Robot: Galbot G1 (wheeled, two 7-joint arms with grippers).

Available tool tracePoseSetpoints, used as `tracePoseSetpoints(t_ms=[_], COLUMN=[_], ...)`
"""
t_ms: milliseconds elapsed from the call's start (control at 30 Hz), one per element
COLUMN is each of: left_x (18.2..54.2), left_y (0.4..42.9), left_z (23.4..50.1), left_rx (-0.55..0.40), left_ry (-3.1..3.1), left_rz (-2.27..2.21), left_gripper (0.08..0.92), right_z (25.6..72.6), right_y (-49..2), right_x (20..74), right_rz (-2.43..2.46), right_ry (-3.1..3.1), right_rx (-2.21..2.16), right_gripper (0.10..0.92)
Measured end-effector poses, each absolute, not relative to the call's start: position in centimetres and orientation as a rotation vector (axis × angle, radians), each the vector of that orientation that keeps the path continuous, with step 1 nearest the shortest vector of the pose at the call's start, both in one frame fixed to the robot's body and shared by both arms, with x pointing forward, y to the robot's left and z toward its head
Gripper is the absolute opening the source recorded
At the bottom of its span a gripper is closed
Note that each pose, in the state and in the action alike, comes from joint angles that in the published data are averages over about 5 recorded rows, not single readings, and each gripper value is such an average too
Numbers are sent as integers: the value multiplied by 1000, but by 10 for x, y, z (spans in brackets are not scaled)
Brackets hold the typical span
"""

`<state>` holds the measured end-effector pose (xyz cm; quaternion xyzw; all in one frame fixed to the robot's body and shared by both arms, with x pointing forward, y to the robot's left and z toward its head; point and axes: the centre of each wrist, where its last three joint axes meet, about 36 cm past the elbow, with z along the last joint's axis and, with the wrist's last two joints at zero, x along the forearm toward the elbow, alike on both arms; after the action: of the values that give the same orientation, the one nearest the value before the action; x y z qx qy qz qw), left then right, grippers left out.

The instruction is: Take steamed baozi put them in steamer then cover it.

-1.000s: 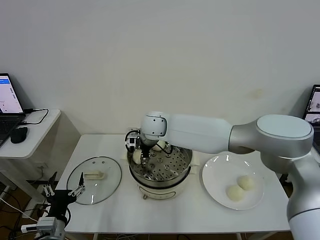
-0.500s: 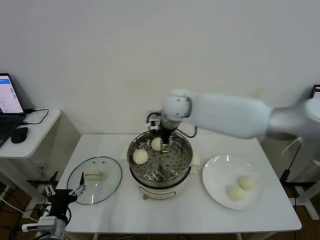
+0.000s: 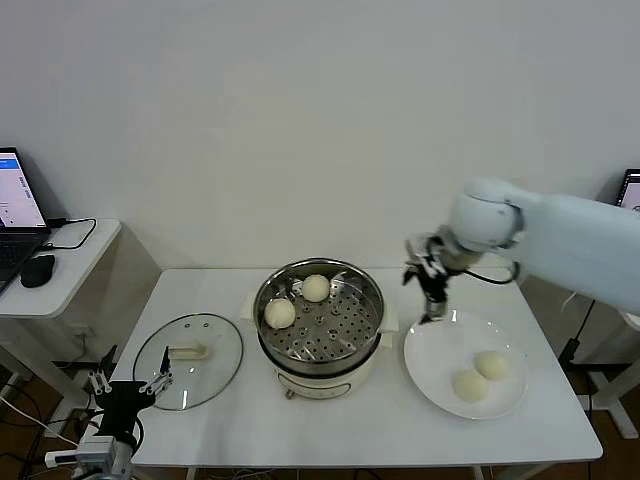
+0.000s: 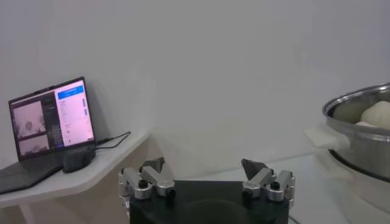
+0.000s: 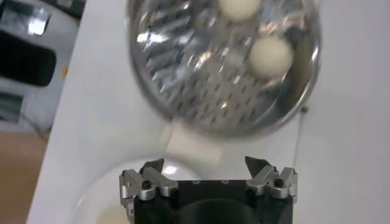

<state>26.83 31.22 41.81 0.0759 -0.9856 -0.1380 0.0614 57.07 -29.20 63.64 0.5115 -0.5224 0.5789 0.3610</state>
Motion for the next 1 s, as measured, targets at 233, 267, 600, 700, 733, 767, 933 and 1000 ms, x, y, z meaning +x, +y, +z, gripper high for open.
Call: tracePoseSetpoints(t_ms=[233, 267, 600, 700, 733, 767, 933, 1000], left_x=[266, 266, 263, 262, 262, 262, 262, 262], left_y=[312, 312, 312, 312, 312, 312, 313, 313], left_z=[416, 416, 414, 413, 413, 413, 413, 413], left_rx=[237, 238, 249, 251, 252, 253, 256, 258], left_ry=[-2973, -2972, -2963, -2959, -2959, -2958, -2957, -2958], left_rz=[-424, -425, -425, -424, -424, -424, -425, -426], left_gripper=[823, 823, 823, 823, 823, 823, 823, 823], right_z=[591, 585, 528, 515, 511, 507, 490, 484], right_y=[-332, -336, -357, -362, -363, -364, -369, -370], right_x=[552, 549, 529, 524, 523, 522, 518, 517], right_rz=[1483, 1481, 1457, 1454, 1453, 1452, 1444, 1441], right_ry=[-1315, -1311, -1273, -1266, -1265, -1263, -1263, -1264], right_rx=[1278, 1276, 1274, 1271, 1270, 1269, 1263, 1259], right_gripper=[823, 823, 823, 823, 823, 823, 823, 823])
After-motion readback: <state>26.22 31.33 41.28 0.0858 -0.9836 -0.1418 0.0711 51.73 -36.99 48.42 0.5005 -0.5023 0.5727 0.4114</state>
